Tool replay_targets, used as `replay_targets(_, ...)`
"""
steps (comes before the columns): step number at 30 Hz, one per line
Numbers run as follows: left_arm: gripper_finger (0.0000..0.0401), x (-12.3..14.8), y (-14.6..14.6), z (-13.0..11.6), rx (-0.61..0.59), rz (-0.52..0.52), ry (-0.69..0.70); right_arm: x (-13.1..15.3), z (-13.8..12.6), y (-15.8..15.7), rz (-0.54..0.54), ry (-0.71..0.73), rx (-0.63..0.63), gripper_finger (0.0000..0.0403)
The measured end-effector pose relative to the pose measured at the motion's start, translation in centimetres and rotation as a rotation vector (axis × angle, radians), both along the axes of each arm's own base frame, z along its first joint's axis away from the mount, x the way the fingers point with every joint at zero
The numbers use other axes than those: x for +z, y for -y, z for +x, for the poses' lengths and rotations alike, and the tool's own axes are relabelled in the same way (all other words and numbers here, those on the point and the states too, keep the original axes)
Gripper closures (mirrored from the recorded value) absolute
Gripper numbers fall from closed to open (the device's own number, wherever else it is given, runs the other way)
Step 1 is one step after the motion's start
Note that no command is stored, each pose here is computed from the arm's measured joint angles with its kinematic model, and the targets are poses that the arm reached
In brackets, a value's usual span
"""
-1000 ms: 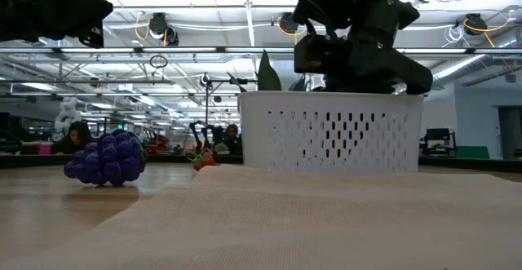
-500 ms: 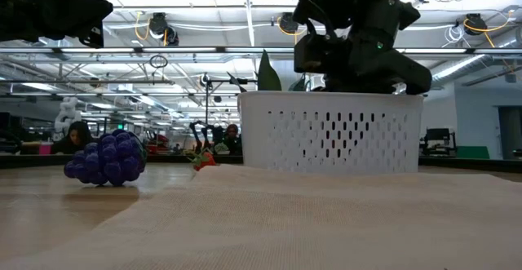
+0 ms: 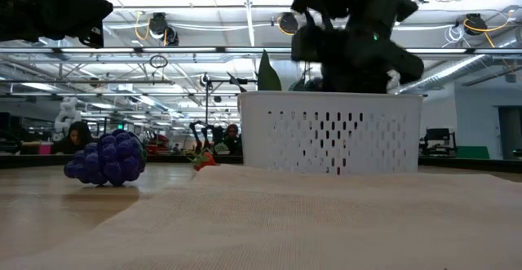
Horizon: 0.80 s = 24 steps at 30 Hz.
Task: Pick and placing Produce into tupperware
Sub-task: Put the grapes into the basket
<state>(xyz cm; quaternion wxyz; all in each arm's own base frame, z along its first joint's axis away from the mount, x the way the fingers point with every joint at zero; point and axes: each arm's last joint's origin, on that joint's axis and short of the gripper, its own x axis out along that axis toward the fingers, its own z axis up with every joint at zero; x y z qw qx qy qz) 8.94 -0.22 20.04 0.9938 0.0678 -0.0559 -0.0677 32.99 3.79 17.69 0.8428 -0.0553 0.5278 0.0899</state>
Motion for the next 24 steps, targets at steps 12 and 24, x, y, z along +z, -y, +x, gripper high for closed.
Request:
replay_targets(12, 0.0373, 0.0, 0.0, 0.0, 0.000, 0.000, 0.000, 5.1, -1.6, 0.9, -0.082, 0.157, -0.049, 0.0283)
replay_targets(24, 0.0373, 0.0, 0.0, 0.0, 0.000, 0.000, -0.001, 6.6, -2.1, 1.4, -0.096, 0.219, -0.025, 0.0398)
